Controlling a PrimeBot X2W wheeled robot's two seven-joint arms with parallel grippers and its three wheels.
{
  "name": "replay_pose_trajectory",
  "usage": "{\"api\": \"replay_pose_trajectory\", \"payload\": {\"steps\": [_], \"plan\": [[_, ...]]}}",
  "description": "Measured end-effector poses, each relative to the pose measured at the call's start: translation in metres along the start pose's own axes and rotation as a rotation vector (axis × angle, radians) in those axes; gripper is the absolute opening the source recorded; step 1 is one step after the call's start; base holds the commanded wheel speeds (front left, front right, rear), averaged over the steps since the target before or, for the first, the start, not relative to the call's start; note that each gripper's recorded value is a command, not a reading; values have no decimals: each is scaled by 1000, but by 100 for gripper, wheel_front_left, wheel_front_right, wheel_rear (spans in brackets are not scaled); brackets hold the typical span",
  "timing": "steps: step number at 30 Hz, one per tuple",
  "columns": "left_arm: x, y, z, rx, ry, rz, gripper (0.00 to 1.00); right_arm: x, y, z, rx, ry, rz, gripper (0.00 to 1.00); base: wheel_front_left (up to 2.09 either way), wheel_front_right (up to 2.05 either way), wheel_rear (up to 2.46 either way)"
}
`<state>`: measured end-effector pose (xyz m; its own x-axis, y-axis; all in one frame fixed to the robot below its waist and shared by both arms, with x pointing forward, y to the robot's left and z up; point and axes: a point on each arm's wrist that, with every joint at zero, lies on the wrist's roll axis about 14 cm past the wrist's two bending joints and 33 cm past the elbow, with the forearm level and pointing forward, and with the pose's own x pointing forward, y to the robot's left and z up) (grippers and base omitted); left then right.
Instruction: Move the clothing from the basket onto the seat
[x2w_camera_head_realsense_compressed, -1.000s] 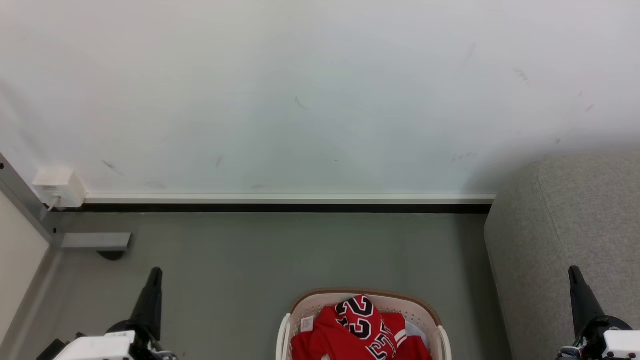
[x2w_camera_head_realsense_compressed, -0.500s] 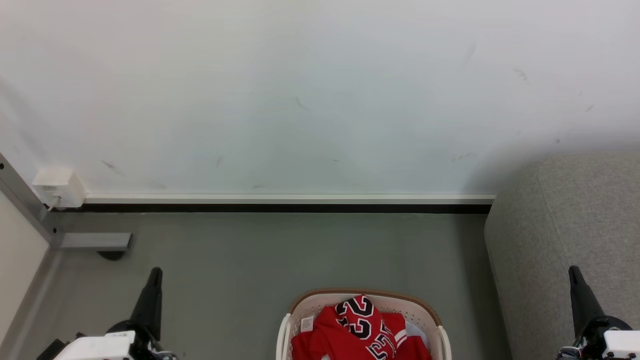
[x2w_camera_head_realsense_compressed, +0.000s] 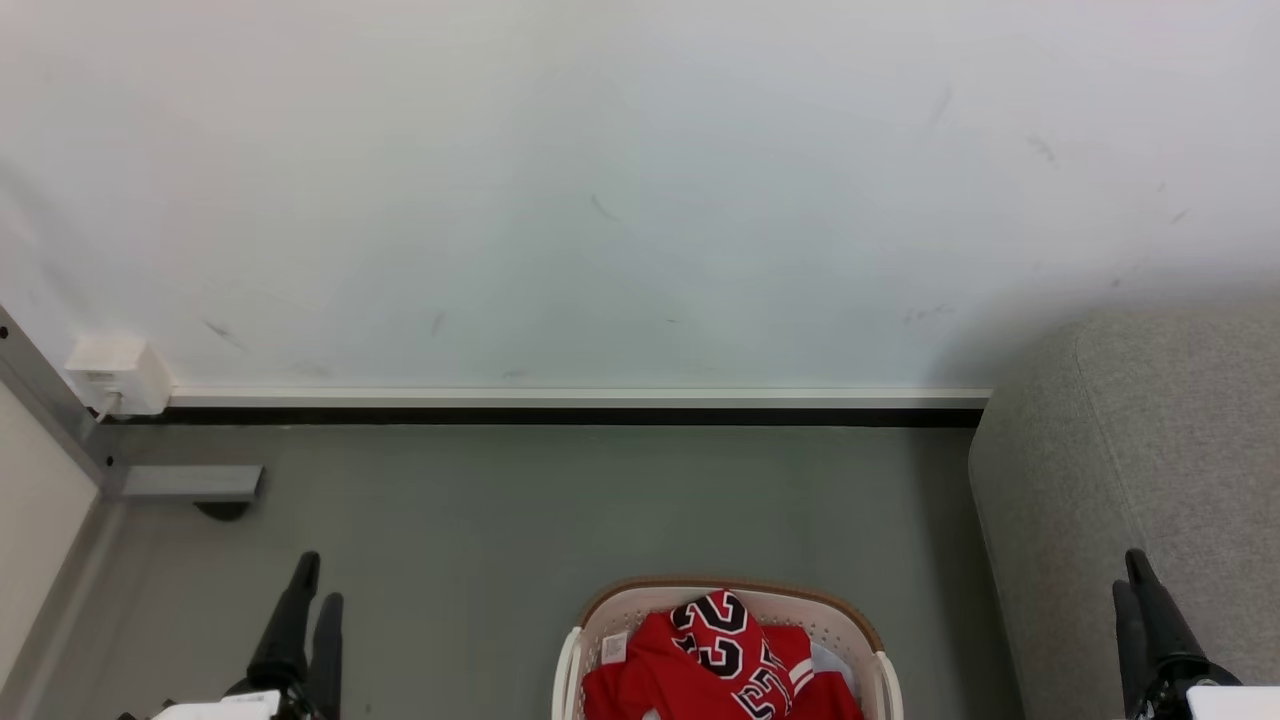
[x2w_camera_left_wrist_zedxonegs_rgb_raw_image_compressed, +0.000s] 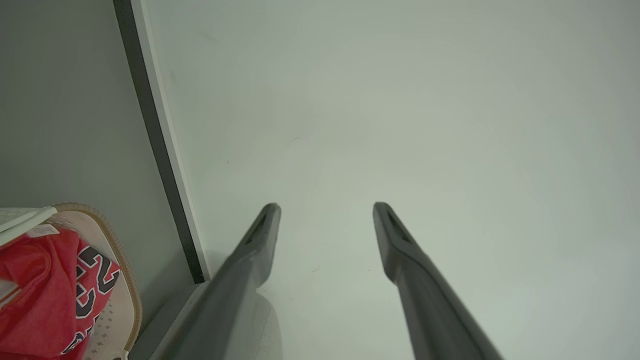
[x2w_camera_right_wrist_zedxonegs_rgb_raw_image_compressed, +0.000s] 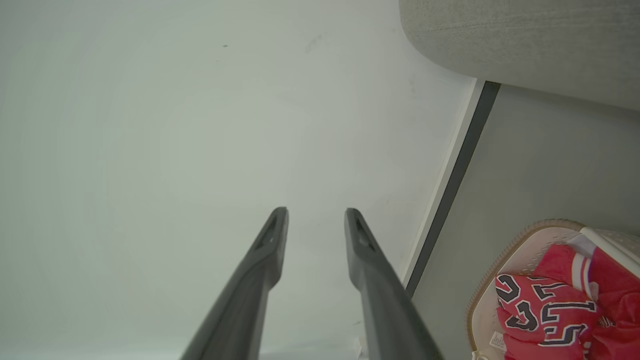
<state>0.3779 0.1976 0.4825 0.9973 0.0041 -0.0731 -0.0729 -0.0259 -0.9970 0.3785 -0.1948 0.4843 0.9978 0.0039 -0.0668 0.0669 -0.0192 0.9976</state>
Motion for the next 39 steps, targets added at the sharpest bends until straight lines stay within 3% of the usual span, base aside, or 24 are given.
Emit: {"api": "replay_pose_trajectory", "payload": {"steps": [9, 16, 30, 39], "plan": [[2, -7, 0, 11, -24, -21, 100, 2, 10, -8, -18, -2, 31, 100, 0, 0, 0], [3, -14, 0, 84, -35, -40, 100, 4, 21, -11, -71, -9, 63, 100, 0, 0, 0], [5, -31, 5, 388, -77, -84, 100, 4, 36, -18, -297, -17, 114, 100, 0, 0, 0], [6, -42, -1, 615, -78, -118, 100, 3, 44, -24, -530, -20, 145, 100, 0, 0, 0]]}}
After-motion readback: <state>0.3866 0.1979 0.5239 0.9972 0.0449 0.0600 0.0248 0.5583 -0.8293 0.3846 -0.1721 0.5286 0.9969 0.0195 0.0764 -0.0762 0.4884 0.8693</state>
